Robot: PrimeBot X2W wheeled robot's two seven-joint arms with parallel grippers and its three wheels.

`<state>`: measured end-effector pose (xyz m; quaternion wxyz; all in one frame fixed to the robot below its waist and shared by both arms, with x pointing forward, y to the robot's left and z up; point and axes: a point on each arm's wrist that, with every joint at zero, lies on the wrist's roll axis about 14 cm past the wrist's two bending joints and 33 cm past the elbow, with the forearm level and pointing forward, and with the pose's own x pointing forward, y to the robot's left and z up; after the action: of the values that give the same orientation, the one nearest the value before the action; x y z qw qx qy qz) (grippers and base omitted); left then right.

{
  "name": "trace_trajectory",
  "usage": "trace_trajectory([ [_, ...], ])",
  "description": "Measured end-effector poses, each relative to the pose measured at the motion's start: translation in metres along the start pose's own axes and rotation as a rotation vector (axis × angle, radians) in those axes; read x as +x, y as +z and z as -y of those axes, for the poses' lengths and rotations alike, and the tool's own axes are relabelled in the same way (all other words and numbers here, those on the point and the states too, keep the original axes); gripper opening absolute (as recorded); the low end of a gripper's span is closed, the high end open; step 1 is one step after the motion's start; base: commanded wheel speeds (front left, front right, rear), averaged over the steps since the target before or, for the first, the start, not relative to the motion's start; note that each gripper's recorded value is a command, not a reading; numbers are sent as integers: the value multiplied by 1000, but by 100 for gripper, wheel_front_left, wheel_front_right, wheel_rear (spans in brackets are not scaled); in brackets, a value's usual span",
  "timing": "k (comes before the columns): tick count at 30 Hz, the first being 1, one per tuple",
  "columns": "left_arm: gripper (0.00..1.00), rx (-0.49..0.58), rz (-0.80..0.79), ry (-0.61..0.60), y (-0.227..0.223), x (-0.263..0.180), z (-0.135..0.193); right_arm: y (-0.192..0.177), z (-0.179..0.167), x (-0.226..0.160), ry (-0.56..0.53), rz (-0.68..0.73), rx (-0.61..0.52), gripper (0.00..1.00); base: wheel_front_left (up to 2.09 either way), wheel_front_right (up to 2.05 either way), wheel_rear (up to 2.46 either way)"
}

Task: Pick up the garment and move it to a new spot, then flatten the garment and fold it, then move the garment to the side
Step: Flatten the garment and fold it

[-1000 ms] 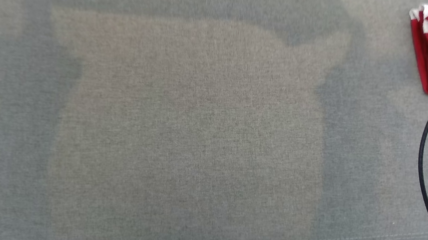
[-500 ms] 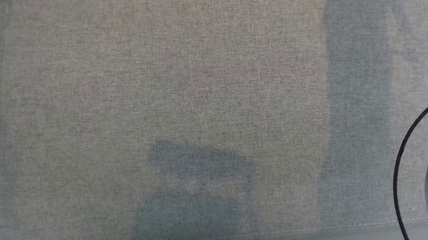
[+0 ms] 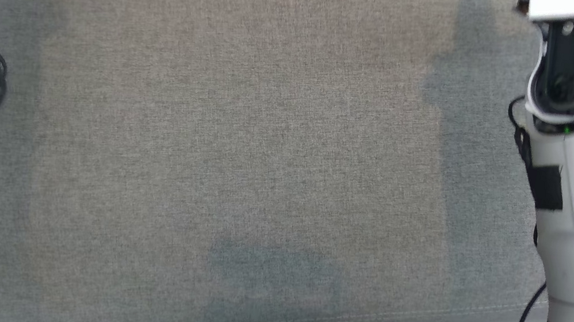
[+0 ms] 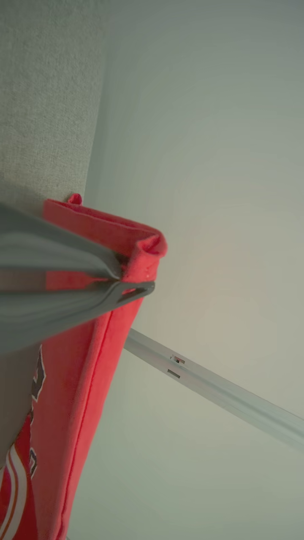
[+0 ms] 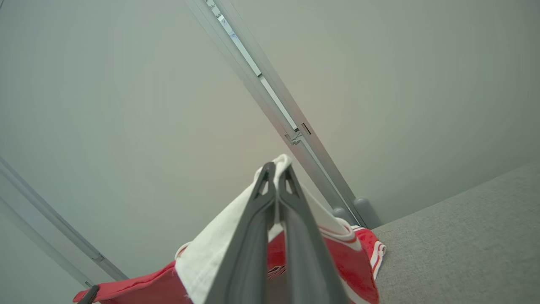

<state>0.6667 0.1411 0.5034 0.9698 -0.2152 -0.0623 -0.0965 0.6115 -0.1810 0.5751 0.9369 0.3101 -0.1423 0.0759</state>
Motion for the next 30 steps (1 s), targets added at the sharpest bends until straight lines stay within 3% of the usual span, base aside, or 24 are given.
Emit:
trace_trajectory([
  [10,0,-157,-90,145,-29,-121,-9,-34,14,-124,-133,-178,112,0,0,0,0],
  [19,0,-239,-159,289,-43,-226,-9,-29,21,-221,-289,-221,179,0,0,0,0],
  [26,0,-259,-145,316,-32,-269,-1,-13,25,-263,-360,-213,184,0,0,0,0],
  [30,0,-208,-106,337,-12,-288,-6,-7,18,-277,-366,-206,194,0,0,0,0],
])
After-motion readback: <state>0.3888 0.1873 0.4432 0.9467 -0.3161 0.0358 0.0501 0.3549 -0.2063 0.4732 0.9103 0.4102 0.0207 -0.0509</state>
